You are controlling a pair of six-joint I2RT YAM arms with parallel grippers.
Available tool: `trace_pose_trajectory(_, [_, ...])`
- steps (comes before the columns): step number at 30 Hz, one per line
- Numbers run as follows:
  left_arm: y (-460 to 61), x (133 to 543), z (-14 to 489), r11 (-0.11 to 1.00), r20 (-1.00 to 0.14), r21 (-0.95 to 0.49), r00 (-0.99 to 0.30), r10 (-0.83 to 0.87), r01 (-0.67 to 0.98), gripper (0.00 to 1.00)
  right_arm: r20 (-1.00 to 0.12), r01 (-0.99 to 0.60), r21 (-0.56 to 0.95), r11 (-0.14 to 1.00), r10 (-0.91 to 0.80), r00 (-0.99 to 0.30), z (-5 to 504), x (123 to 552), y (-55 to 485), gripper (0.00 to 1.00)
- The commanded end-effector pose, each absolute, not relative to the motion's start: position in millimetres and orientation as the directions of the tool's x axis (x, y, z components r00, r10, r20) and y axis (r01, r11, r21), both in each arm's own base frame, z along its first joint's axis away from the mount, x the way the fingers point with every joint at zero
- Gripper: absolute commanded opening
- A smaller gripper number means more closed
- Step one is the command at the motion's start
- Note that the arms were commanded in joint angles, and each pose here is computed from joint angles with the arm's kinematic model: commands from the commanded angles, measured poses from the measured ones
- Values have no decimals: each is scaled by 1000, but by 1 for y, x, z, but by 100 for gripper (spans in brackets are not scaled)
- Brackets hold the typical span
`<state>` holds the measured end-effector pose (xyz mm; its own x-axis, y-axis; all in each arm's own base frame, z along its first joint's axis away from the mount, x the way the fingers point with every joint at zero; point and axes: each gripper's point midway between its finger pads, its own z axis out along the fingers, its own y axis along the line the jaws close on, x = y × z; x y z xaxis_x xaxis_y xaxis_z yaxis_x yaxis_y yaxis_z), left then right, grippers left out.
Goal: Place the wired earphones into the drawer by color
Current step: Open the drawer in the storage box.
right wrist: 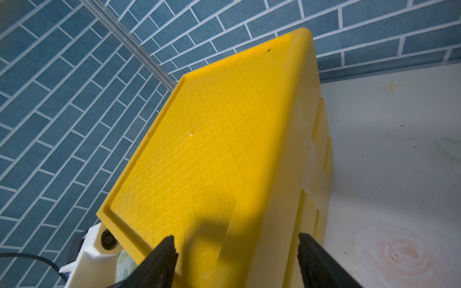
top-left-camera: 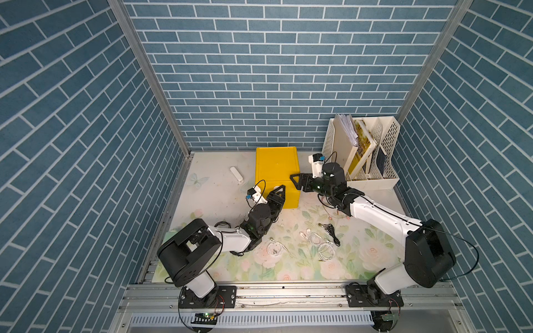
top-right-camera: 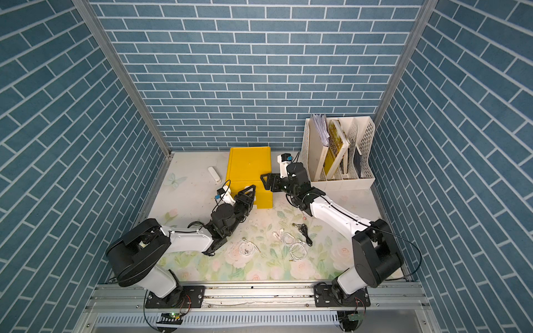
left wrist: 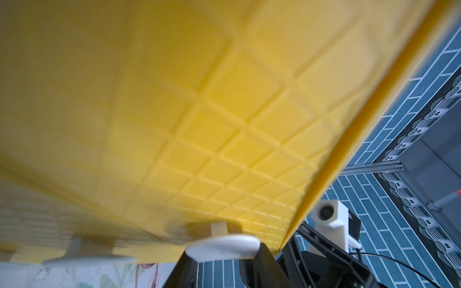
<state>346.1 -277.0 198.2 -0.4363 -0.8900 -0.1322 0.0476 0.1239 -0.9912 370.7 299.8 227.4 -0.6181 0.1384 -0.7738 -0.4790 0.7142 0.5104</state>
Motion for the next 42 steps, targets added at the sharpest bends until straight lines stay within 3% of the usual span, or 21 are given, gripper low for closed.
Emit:
trace_pose_trajectory(1, [-268,343,194,203,-205,-978,-406,-890,47,36,-750,-427,459,779,83,-656,197,369,288,78])
trace_pose_trajectory(24, [-288,259,163,229,-186,-973,-488,-853,-29,35,-756,-439,426,791,45,-653,209,381,293,81])
trace_pose_trajectory(42, [-294,234,146,279,-209,-958,-502,-839,-67,37,-749,-423,424,801,48,-661,205,378,288,82])
